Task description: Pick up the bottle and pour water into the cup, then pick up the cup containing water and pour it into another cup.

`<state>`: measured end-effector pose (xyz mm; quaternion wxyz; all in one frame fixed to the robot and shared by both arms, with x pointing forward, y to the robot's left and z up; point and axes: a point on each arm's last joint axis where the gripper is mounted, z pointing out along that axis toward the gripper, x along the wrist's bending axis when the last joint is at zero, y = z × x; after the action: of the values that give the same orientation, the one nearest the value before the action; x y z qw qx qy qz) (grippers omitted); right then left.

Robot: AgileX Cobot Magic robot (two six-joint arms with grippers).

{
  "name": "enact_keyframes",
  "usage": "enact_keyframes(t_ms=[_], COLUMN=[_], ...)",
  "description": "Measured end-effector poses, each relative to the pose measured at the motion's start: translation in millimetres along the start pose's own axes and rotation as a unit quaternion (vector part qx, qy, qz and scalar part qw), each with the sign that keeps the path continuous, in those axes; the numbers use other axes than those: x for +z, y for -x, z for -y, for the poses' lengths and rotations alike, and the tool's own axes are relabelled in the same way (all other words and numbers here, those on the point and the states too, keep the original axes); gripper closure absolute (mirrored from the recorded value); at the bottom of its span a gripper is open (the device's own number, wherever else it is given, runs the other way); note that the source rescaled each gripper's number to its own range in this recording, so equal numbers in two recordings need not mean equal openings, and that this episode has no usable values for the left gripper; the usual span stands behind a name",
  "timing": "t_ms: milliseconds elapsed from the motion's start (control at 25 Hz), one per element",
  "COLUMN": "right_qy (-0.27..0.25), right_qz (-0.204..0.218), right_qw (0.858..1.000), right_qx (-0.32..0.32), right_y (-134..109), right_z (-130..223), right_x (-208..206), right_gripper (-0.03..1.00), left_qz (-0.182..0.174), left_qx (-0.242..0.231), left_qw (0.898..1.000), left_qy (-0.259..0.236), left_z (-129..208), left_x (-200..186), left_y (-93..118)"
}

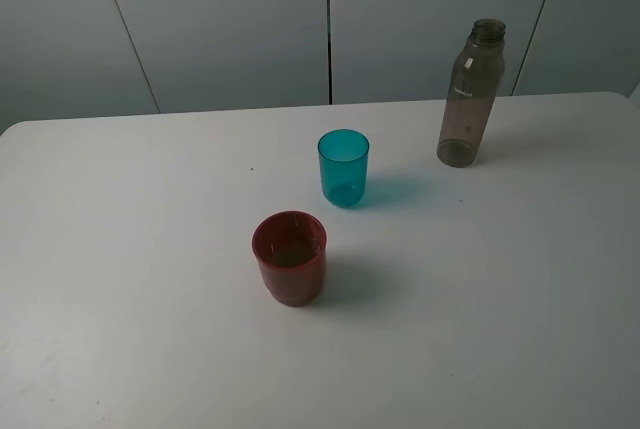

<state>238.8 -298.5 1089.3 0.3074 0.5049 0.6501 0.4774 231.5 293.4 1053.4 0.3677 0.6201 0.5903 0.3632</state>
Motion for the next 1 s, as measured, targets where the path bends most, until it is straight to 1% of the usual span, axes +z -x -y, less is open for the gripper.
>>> enact_keyframes(t_ms=[80, 160, 240, 360, 760, 880, 1000], right_qy=[-0.009, -0.031, -0.049, -0.074, -0.067, -0.067, -0.065], right_qz=[0.012, 0.02, 0.021, 0.011, 0.007, 0.022, 0.062], right_qw=[1.0, 0.999, 0.998, 0.996, 0.997, 0.997, 0.996], right_qx=[-0.017, -0.034, -0.038, -0.04, -0.042, -0.035, -0.017], right_y=[3, 5, 6, 5, 4, 4, 3], right_z=[9, 17, 25, 38, 37, 37, 37], right_x=[-8, -11, -8, 5, 5, 5, 5], right_gripper=[-0.03, -0.03, -0.03, -0.03, -0.03, -0.03, -0.03], left_qz=[0.0, 0.0, 0.0, 0.0, -0.001, -0.001, -0.001], left_qx=[0.0, 0.0, 0.0, 0.0, 0.0, 0.0, 0.0], left_qw=[1.0, 1.0, 1.0, 1.0, 1.0, 1.0, 1.0], left_qy=[0.0, 0.0, 0.0, 0.0, 0.0, 0.0, 0.0], left_z=[0, 0, 0, 0, 0, 0, 0], left_x=[0, 0, 0, 0, 0, 0, 0], left_y=[0, 0, 0, 0, 0, 0, 0])
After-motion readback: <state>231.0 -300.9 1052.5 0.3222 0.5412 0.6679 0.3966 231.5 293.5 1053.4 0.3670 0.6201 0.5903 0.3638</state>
